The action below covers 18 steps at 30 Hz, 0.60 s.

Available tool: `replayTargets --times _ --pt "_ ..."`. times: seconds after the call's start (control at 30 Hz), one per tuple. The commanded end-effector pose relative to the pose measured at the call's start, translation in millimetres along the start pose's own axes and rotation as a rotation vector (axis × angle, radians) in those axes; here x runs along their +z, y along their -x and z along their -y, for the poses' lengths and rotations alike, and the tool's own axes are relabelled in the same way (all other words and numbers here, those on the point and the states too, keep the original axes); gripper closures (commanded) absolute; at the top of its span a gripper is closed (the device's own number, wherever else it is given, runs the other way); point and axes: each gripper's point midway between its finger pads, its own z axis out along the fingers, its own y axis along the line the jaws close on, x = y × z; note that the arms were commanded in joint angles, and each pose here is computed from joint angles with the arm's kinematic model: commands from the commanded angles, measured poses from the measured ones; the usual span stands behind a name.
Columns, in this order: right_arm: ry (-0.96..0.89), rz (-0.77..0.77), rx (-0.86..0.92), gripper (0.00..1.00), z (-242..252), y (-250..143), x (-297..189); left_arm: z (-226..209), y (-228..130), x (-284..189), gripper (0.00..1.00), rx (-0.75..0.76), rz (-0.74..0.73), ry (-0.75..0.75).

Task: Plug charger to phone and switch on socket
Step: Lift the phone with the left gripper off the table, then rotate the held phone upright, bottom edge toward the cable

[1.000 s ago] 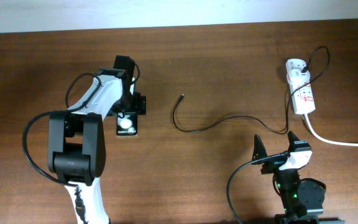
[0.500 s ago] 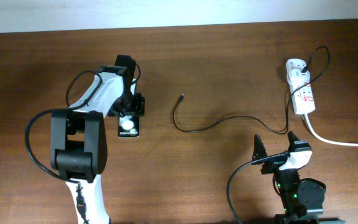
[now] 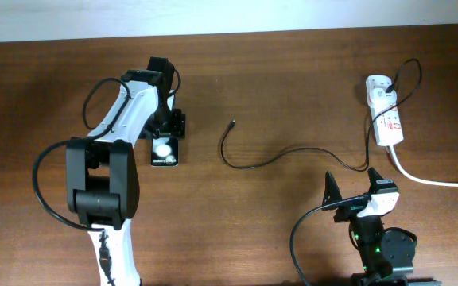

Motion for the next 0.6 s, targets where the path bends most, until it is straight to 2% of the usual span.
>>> replayTargets --times 0.0,0.37,0.57 --pt "0.001 -0.001 0.007 0.01 0 -2 0 2 7 -7 0.38 0.014 0.022 -0.008" --pt "0.001 -0.001 0.007 0.01 0 -2 0 8 24 -68 0.39 0.013 0.069 -0.044" --pt "0.001 -0.002 0.007 0.01 0 -2 0 21 25 -74 0.39 0.016 0.067 -0.126"
